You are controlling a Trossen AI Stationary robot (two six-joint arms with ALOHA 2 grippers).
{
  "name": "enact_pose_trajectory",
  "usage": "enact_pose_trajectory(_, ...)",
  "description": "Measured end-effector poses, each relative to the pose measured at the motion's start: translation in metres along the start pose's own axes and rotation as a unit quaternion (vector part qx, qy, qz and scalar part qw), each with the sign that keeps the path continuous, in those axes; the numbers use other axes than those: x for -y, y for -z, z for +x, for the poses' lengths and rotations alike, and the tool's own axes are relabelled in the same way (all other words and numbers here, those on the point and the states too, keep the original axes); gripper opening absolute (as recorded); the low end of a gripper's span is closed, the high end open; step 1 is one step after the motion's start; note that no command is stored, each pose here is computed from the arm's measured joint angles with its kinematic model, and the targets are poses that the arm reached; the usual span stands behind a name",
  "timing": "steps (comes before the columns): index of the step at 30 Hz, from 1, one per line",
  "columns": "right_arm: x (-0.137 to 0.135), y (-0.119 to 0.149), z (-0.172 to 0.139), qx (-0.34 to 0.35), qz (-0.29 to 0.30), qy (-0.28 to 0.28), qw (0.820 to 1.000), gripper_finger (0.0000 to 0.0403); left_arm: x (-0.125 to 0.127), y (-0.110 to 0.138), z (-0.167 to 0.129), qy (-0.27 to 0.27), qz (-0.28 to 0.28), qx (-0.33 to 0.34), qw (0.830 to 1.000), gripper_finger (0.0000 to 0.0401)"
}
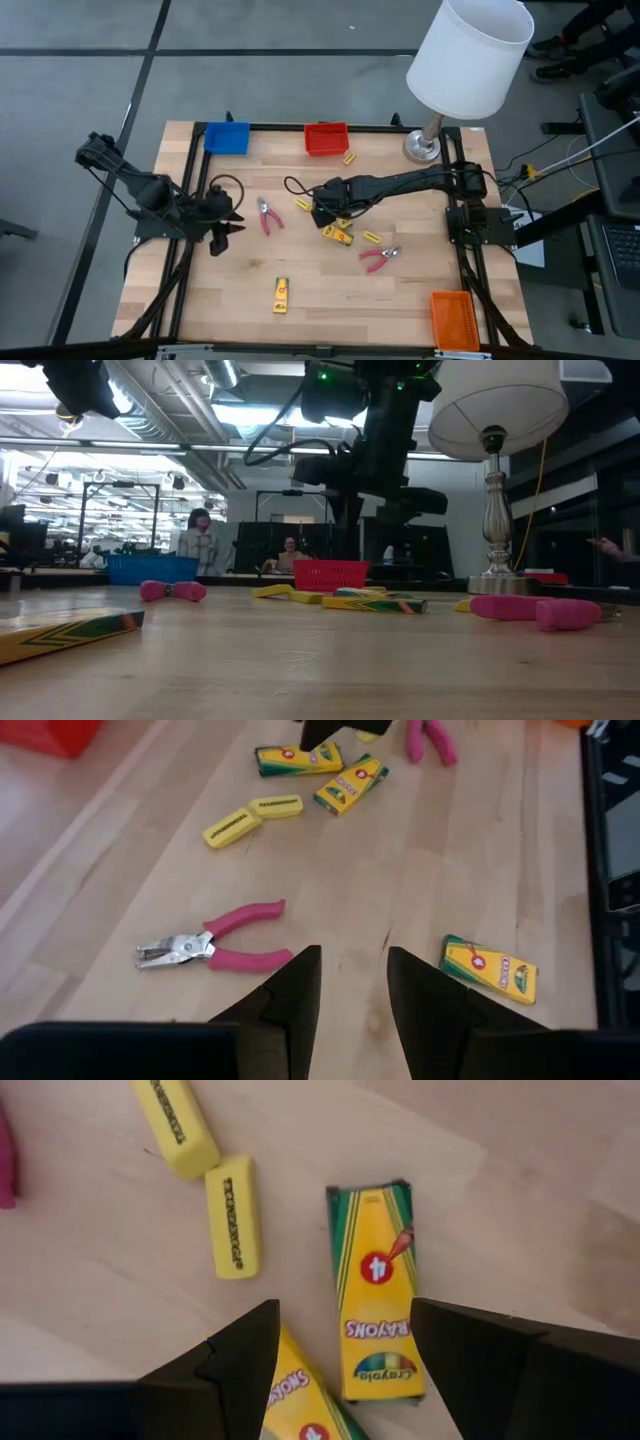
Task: Pick & Place School Supplies
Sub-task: Put the yellow crayon box into the red bin
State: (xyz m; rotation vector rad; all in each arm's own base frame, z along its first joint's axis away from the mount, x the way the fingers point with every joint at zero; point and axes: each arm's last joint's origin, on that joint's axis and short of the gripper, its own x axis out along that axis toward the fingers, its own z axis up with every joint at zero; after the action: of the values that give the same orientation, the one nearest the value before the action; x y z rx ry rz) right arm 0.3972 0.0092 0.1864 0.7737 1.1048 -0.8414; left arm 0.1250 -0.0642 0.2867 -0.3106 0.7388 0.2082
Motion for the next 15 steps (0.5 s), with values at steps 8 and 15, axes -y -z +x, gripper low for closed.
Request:
enact_pose_trajectory(8,-0.003,-0.001,0.023,-0.005,-0.045,0.008,0.999,0.0231,-0.005,-0.001,-0.007,0.012,-0.006,0.011,1.0,0.0114)
enact_pose_trajectory(15,-0.002,0.003,0.04,-0.017,-0.053,0.033,0.998,0.0231,-0.004,0.0,-0.007,0.017,-0.007,0.007,1.0,0.0114)
